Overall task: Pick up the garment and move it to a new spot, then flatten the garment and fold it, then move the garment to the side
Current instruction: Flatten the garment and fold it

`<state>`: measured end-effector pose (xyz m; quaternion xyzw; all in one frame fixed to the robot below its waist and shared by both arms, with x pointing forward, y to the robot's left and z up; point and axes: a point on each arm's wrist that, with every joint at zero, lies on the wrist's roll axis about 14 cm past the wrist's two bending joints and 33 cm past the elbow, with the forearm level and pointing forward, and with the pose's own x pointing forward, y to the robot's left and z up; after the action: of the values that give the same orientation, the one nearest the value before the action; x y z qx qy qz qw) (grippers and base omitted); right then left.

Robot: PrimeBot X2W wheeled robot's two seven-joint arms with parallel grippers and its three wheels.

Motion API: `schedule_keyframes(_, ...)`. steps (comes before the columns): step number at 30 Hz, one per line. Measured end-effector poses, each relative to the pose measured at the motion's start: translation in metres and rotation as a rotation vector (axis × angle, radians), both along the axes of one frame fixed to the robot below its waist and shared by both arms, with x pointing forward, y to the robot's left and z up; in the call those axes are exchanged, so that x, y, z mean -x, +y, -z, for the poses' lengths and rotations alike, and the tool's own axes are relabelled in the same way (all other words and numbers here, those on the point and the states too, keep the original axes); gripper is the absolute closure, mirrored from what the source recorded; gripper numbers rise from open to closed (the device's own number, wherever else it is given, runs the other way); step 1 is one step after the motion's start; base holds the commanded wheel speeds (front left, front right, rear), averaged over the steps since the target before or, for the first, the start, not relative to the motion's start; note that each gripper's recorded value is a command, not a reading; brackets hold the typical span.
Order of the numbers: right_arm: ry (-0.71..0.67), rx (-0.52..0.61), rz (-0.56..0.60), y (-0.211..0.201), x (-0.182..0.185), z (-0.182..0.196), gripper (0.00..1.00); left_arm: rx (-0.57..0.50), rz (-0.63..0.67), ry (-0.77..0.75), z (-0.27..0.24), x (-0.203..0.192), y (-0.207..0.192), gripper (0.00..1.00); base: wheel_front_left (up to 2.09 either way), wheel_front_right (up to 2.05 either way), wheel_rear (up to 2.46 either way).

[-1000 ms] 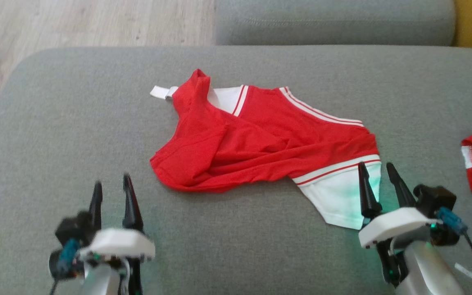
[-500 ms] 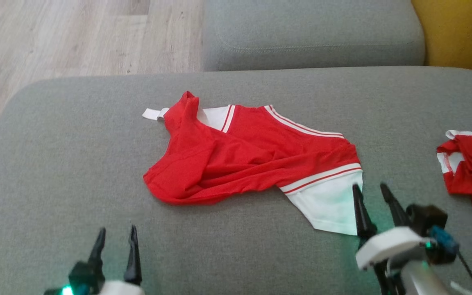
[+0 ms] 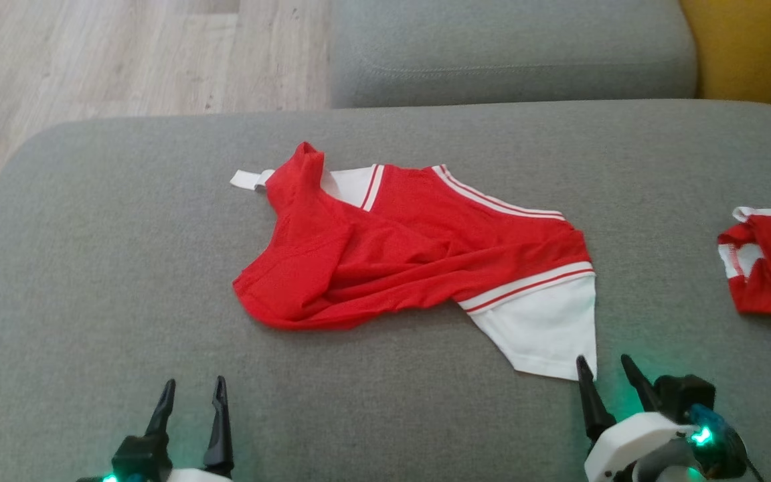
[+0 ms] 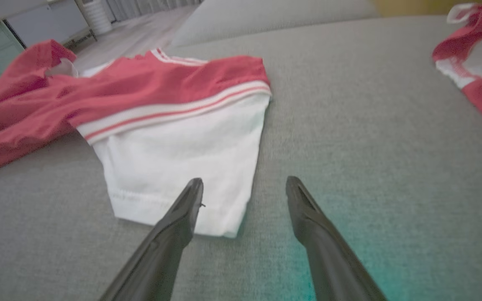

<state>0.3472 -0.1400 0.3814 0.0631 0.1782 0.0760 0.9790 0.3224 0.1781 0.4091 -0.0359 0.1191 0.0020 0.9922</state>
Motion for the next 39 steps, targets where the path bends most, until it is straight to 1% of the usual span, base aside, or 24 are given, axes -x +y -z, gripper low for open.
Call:
schedule_keyframes(2, 0.038, 0.018, -0.015, 0.002, 0.002, 0.01, 0.0, 0.003, -0.002, 0.007, 0.002, 0.001, 0.0, 0.0, 0.0, 0.0, 0.0)
schedule_keyframes(9, 0.104, 0.016, -0.041, 0.011, -0.003, 0.026, 0.0, 0.033, -0.036, 0.031, 0.009, 0.005, 0.006, 0.0, 0.0, 0.0, 0.0)
schedule_keyframes(14, 0.146, 0.032, -0.084, 0.019, -0.007, 0.036, 0.0, 0.036, -0.05, 0.033, 0.009, 0.003, 0.009, 0.0, 0.0, 0.0, 0.0)
schedule_keyframes(15, 0.154, 0.041, -0.093, 0.02, -0.007, 0.038, 0.09, 0.036, -0.051, 0.03, 0.008, 0.001, 0.01, 0.0, 0.0, 0.0, 0.0)
schedule_keyframes(16, 0.159, 0.052, -0.105, 0.02, -0.008, 0.04, 0.56, 0.036, -0.051, 0.027, 0.007, 0.0, 0.01, 0.0, 0.0, 0.0, 0.0)
schedule_keyframes(17, 0.166, 0.065, -0.121, 0.021, -0.009, 0.041, 1.0, 0.035, -0.052, 0.027, 0.007, -0.001, 0.01, 0.0, 0.0, 0.0, 0.0)
schedule_keyframes(20, 0.179, 0.07, -0.138, 0.025, -0.012, 0.043, 1.0, 0.038, -0.053, 0.025, 0.007, -0.004, 0.011, 0.0, 0.0, 0.0, 0.0)
schedule_keyframes(25, 0.182, 0.062, -0.083, 0.011, -0.014, 0.043, 1.0, 0.071, -0.054, 0.019, 0.005, -0.01, 0.007, 0.0, 0.0, 0.0, 0.0)
schedule_keyframes(28, 0.157, 0.078, -0.025, -0.013, -0.019, 0.037, 1.0, 0.096, -0.045, 0.001, 0.0, -0.02, 0.003, 0.0, 0.0, 0.0, 0.0)
schedule_keyframes(30, 0.138, 0.117, 0.018, -0.04, -0.02, 0.033, 1.0, 0.115, -0.03, -0.008, -0.003, -0.028, -0.002, 0.0, 0.0, 0.0, 0.0)
schedule_keyframes(32, 0.141, 0.151, 0.06, -0.064, -0.014, 0.034, 1.0, 0.139, -0.005, -0.021, -0.007, -0.038, -0.009, 0.0, 0.0, 0.0, 0.0)
schedule_keyframes(33, 0.139, 0.161, 0.069, -0.069, -0.011, 0.034, 1.0, 0.148, 0.008, -0.024, -0.008, -0.043, -0.013, 0.0, 0.0, 0.0, 0.0)
schedule_keyframes(37, 0.113, 0.161, 0.071, -0.066, -0.016, 0.029, 1.0, 0.157, 0.055, -0.043, -0.015, -0.068, -0.026, 0.0, 0.0, 0.0, 0.0)
schedule_keyframes(39, 0.11, 0.156, 0.071, -0.063, -0.017, 0.029, 1.0, 0.156, 0.067, -0.046, -0.016, -0.073, -0.029, 0.0, 0.0, 0.0, 0.0)
